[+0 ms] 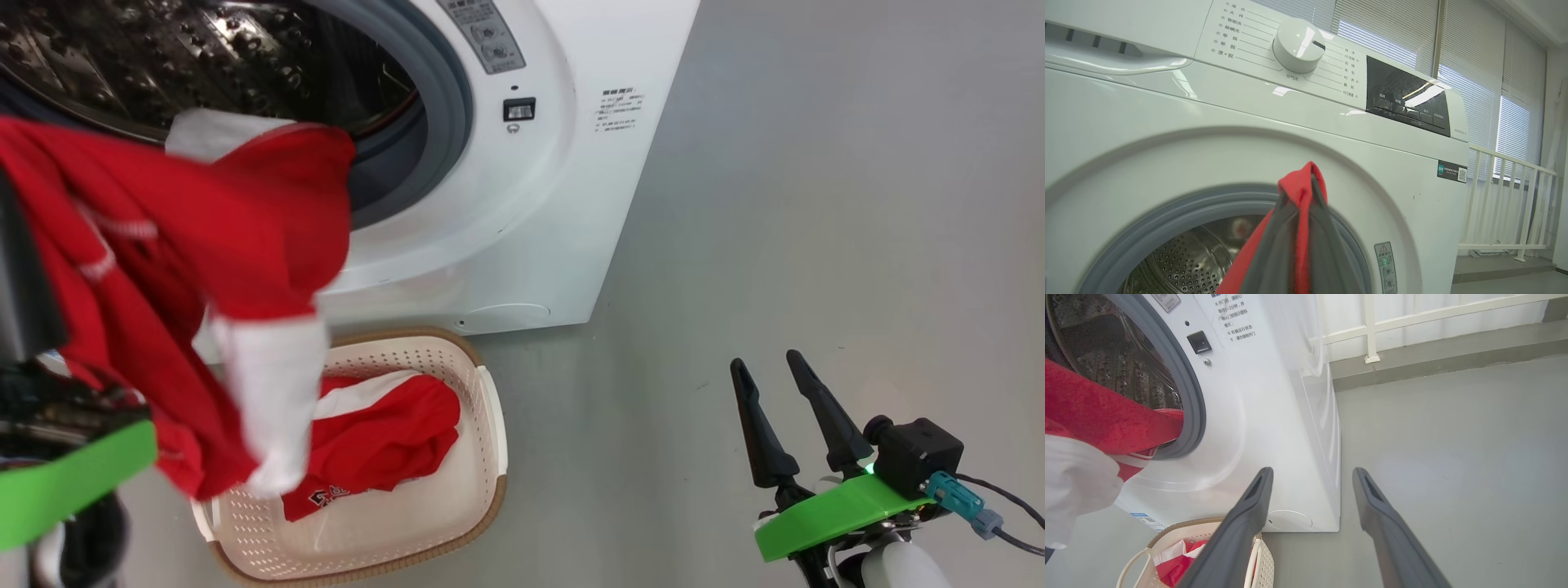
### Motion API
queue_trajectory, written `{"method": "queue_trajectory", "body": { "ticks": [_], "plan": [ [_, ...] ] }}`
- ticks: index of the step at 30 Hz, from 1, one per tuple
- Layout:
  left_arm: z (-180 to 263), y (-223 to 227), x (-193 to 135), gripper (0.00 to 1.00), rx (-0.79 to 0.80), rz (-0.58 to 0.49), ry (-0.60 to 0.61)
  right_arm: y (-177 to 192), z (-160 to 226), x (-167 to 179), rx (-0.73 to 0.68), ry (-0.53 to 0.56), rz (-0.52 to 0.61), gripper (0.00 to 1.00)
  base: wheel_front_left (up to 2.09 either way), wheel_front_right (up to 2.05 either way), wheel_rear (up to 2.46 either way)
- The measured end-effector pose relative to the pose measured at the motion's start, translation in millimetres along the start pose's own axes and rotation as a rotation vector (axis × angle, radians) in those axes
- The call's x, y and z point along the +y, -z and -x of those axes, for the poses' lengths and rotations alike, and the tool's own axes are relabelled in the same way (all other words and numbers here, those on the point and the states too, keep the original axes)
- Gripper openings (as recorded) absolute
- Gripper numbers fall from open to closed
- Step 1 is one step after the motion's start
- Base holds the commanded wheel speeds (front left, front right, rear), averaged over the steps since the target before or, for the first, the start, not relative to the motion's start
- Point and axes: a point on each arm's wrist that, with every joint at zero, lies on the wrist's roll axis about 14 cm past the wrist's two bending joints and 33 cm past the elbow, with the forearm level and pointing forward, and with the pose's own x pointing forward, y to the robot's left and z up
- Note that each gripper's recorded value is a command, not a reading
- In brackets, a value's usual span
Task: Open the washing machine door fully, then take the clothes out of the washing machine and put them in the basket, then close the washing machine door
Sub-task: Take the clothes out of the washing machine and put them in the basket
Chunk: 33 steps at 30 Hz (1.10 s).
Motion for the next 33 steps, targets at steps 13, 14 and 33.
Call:
{"method": "queue_trajectory", "body": {
  "ticks": [13, 14, 33],
  "plan": [
    [73, 126, 27, 0.0, 0.429, 0.055, -0.143, 9, -3, -1, 0.025, 0.0, 0.0, 1.0, 0.0, 0.0, 0.0],
    [82, 138, 31, 0.0, 0.471, 0.058, -0.16, 10, -3, -1, 0.029, 0.001, 0.0, 1.0, 0.0, 0.0, 0.0],
    [201, 283, 37, 0.0, 1.059, 0.058, -0.173, 22, -16, -9, 0.054, 0.016, 0.003, 1.0, 0.0, 0.0, 0.0]
  ]
}}
